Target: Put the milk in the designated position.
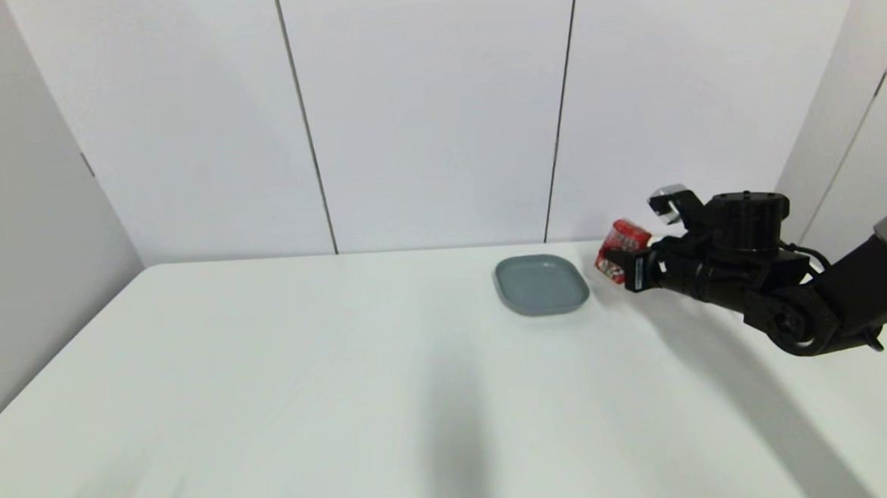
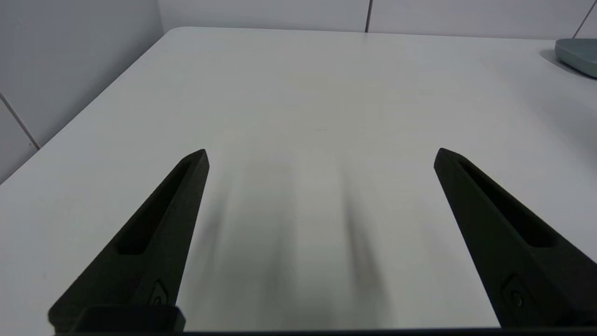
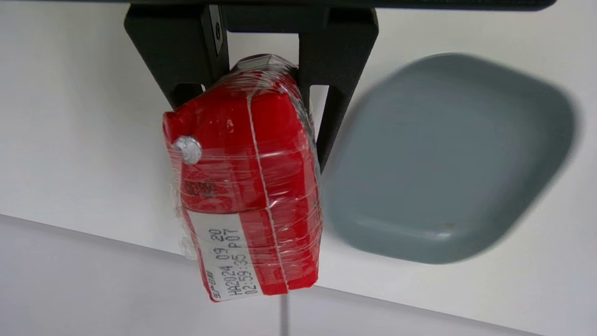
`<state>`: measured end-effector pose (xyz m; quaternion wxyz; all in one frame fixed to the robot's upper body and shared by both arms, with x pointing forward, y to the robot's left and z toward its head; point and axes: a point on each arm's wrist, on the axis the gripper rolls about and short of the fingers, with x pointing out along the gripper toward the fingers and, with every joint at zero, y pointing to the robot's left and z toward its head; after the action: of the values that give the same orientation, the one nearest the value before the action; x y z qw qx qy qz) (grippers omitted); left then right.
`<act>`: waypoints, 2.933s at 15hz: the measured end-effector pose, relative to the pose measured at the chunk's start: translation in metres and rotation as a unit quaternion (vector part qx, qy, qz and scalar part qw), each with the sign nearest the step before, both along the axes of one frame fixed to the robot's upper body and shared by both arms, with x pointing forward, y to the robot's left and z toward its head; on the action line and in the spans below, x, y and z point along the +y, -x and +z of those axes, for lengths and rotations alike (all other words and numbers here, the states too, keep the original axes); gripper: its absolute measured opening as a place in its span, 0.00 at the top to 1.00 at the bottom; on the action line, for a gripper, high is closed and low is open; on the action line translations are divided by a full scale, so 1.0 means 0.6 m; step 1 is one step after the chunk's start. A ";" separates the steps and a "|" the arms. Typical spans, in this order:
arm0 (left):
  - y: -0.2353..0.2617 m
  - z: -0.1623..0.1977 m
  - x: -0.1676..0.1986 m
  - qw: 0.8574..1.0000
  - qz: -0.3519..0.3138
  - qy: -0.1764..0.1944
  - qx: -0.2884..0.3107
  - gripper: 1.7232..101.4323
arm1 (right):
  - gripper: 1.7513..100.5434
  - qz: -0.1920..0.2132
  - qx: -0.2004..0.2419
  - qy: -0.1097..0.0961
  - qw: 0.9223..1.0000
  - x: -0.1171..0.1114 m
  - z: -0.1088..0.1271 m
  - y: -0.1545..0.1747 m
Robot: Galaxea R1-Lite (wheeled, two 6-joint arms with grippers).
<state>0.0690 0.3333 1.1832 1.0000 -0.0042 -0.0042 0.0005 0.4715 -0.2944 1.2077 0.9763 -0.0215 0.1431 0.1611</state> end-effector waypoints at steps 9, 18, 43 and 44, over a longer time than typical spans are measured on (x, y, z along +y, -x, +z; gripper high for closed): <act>0.000 0.000 0.000 1.000 0.000 0.000 0.000 0.04 | 0.66 -0.015 0.002 0.003 1.000 -0.019 -0.016 -0.021; 0.000 0.000 0.000 1.000 0.000 0.000 0.000 0.04 | 0.23 -0.012 0.005 0.001 1.000 -0.016 -0.018 -0.023; 0.000 0.000 0.000 1.000 0.000 0.000 0.000 0.04 | 0.04 -0.093 -0.096 -0.009 0.991 -0.076 0.138 0.466; 0.000 0.000 0.000 1.000 0.000 0.000 0.000 0.04 | 0.04 -0.092 -0.099 -0.009 0.991 -0.073 0.124 0.496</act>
<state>0.0690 0.3333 1.1832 1.0000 -0.0042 -0.0043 0.0005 0.1742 -0.3381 1.2822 0.9965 -0.0148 0.0460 0.0689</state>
